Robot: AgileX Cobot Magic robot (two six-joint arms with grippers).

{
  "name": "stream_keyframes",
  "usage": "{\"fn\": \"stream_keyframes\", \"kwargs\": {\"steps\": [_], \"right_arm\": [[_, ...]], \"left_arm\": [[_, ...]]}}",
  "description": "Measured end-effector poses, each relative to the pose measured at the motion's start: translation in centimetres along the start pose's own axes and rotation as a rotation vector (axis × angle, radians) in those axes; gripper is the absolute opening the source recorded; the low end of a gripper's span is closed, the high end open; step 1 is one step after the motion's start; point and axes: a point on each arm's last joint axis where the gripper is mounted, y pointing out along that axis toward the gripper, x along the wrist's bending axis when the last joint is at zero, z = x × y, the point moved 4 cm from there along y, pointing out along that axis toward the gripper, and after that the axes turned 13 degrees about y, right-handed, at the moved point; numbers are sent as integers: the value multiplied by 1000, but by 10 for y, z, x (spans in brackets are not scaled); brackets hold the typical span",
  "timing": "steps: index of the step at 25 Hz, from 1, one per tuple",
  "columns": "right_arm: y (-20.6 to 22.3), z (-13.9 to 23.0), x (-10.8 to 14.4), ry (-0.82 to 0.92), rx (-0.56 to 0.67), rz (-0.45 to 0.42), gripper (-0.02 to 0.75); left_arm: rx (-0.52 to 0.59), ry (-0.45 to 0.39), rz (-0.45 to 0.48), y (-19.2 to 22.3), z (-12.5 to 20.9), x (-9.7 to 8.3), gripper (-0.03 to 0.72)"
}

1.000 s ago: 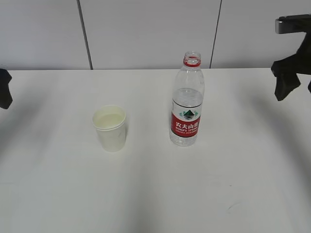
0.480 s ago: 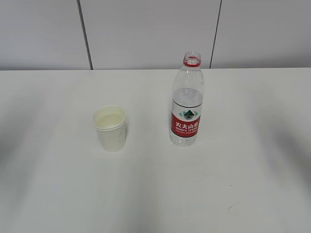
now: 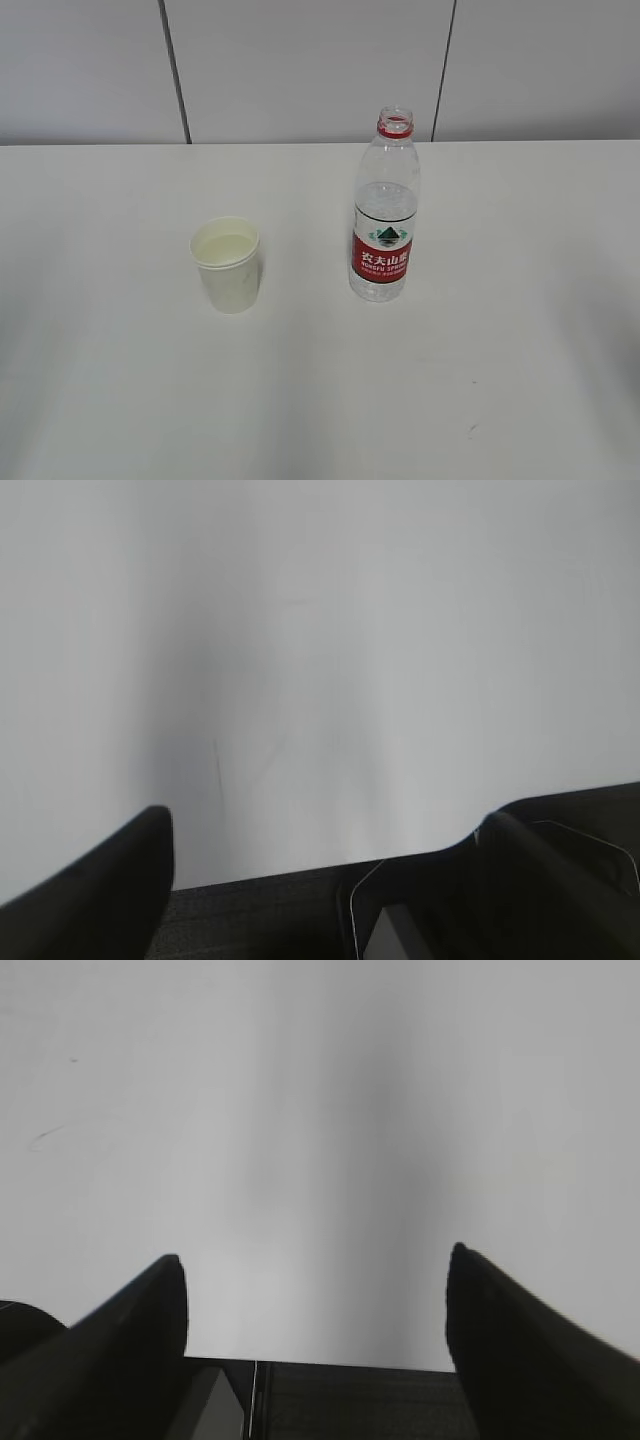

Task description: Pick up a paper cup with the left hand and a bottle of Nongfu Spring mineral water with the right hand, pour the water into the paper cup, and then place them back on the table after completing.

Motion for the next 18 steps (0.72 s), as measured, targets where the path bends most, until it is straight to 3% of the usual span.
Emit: {"fn": "stream_keyframes", "kwargs": {"steps": [10, 18], "right_arm": [[-14, 37, -6, 6, -60, -6, 591], [-26, 61, -11, 14, -125, -12, 589]], "left_arm": [[-87, 0, -19, -13, 48, -12, 557], [-260, -3, -37, -32, 63, -19, 517]]}}
